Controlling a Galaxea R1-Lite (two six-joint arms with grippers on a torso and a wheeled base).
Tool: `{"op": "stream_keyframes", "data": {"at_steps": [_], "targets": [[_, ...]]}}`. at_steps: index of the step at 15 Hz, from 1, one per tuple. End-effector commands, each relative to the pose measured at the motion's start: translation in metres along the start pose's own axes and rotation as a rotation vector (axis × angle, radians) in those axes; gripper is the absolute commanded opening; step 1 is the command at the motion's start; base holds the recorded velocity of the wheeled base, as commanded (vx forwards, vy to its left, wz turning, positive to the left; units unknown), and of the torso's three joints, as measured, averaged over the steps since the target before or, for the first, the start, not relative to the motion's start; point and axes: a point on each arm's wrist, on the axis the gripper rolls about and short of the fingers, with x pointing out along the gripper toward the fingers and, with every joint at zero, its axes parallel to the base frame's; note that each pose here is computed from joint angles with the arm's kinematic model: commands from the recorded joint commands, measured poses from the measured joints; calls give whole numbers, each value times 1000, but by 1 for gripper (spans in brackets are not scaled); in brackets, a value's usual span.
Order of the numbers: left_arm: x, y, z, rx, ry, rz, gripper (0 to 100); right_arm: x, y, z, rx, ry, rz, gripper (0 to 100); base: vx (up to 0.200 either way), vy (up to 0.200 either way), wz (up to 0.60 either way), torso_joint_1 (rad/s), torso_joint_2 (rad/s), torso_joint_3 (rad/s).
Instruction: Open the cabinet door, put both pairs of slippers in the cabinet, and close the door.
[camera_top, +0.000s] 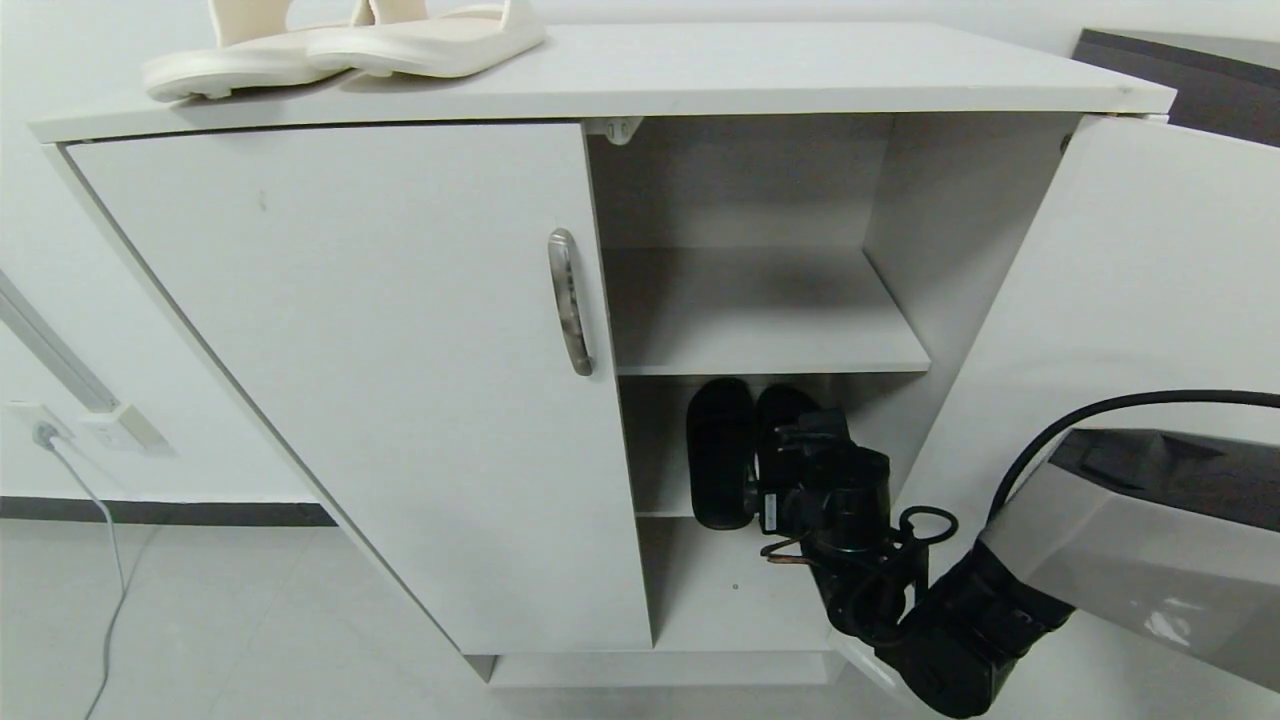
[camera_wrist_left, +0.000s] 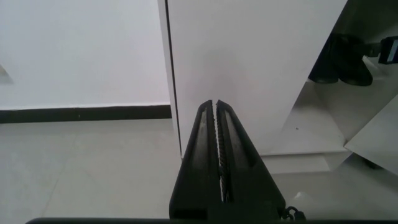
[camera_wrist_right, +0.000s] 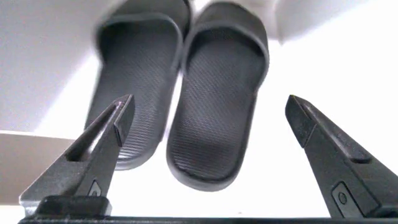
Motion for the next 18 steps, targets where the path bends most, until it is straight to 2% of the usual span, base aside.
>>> {"op": "stream_keyframes", "data": {"at_steps": [1, 8, 16, 18], "targets": [[0, 0, 0, 0, 1, 0, 0, -8, 3, 7, 8, -14, 16, 100, 0, 0, 0, 0, 0, 0], [0, 0, 0, -3, 1, 0, 0, -13, 8, -2, -11, 9, 33, 100, 0, 0, 0, 0, 0, 0], [0, 0, 0, -3, 1, 0, 0, -16, 6, -8, -13, 7, 36, 100, -200, 0, 0, 2, 1, 3], [0, 0, 0, -3, 1, 0, 0, -18, 5, -10, -18, 13, 37, 100, 0, 0, 0, 0, 0, 0]]}}
